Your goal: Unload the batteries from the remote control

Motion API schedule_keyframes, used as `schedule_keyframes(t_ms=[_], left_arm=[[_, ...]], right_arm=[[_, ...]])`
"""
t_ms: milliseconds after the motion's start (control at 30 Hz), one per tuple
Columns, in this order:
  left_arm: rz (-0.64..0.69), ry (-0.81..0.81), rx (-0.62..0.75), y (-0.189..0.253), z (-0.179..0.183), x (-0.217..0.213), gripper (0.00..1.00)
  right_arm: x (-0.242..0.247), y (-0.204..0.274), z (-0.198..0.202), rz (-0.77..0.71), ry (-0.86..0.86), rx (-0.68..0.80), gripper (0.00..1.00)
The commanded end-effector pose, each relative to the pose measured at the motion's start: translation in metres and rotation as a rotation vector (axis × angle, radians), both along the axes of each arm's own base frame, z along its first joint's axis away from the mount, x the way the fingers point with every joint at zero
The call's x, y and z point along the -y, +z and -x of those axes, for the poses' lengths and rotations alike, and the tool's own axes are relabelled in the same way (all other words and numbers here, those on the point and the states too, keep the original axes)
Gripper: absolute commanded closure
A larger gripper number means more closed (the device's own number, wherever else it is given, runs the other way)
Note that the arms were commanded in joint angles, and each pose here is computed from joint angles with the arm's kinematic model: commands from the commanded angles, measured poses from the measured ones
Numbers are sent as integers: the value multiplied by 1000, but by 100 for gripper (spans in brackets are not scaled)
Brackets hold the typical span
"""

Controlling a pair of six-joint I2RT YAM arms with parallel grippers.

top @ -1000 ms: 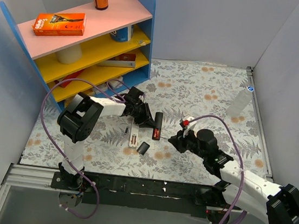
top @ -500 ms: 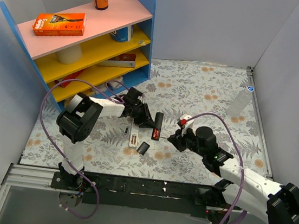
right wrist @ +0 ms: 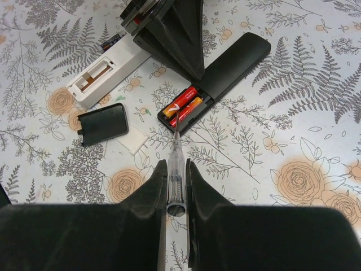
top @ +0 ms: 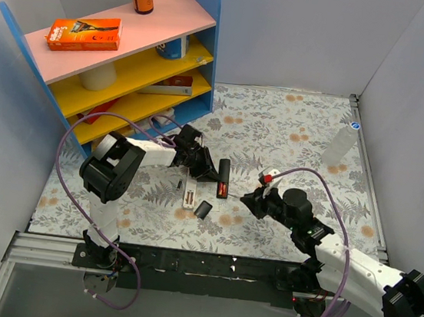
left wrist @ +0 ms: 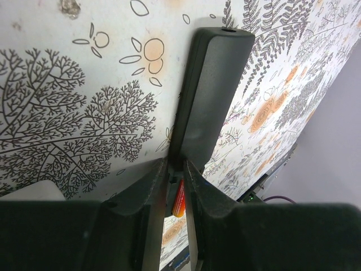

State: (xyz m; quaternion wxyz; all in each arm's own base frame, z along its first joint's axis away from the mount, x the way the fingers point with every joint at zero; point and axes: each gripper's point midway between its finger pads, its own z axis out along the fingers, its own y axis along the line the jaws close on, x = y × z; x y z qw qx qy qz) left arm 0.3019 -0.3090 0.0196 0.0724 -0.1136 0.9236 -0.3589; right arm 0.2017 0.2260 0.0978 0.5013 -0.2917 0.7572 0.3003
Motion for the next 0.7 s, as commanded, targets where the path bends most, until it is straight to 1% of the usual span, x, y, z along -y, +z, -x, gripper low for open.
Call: schedule_keyframes(t_ms=[0,67,100,133,233,533,633,667], left_arm=[[-231,8,-164,-55,46,-45,82],[-231,9,-168,-56,48,-45,82],[-227,11,-168,-56,47,-45,82],[-224,9,-170,-57,48,-44,82],[-215,8,-168,-56,48,-42,82],[-214,10,-178,-59,51,-43,82],[-214,13,-181,-60,51,-44,82],[-215,11,-182,-60,51,-43,82]], right_arm=[[-12,31,-10,-37,39,102,99],[-16,40,-14,-22,57,124,99],[-17,39,-15,7,71,131,99],[-19,35,-15,23,81,109,99],[-26,39,-21,69,124,139,99],[-48,67,-37,93,197,185,99],[-57,66,-36,113,242,157,99],[-63,74,-38,109,257,168,99]])
